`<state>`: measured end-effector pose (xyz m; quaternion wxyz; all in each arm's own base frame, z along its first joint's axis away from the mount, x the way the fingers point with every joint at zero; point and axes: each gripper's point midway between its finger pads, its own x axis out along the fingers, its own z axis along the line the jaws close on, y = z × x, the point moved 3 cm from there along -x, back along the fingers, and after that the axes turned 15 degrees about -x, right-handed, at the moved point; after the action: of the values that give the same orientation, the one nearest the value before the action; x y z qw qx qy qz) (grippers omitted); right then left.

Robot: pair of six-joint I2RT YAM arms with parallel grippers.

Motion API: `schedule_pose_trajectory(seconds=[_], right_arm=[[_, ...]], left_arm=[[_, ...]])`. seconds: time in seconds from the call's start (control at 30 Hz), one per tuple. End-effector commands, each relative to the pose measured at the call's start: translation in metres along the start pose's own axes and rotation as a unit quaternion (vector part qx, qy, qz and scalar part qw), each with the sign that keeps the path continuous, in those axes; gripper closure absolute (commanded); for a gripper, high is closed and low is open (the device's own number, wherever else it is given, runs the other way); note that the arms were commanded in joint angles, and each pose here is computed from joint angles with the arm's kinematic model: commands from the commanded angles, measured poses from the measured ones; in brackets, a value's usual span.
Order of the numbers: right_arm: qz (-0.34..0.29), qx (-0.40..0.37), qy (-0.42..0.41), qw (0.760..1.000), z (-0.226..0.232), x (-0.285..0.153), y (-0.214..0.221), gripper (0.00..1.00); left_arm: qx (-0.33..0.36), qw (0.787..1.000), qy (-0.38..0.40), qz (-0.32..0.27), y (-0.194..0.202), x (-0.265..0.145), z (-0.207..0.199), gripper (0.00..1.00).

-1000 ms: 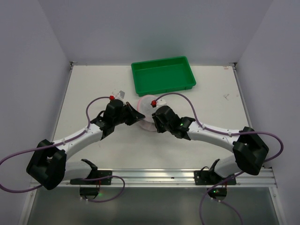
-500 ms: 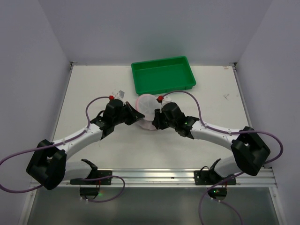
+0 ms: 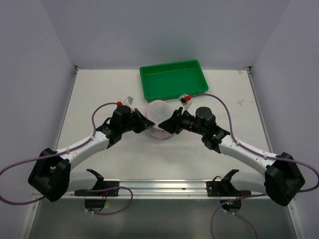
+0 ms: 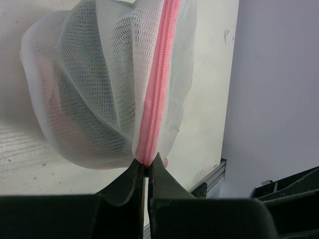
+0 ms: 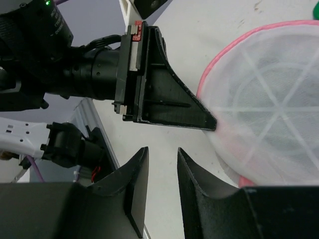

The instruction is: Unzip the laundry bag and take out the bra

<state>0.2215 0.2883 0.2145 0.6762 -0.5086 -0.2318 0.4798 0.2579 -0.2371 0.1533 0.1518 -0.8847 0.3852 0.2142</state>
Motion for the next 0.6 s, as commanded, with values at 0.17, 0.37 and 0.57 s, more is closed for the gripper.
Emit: schedule_pose_trajectory(seconds=[0.17,0.37,0.57], right_arm=[[0.060,-0.001,0.137,0.989,-0.037,-0.016,0.017,0.70],[0.104,0.018,0.192,0.976,-0.058,-0.020,0.049,0.75],[0.117,-0.042,0.184,0.975,-0.058,-0.013,0.039,0.66]], left_arm=[[-0.002,0.999,0.036,0.001,-0.001,-0.001,-0.020,1.00],[-0.002,0.999,0.037,0.006,0.000,0.001,-0.020,1.00],[0.030,0.999,0.015,-0.002,-0.005,0.001,-0.017,1.00]])
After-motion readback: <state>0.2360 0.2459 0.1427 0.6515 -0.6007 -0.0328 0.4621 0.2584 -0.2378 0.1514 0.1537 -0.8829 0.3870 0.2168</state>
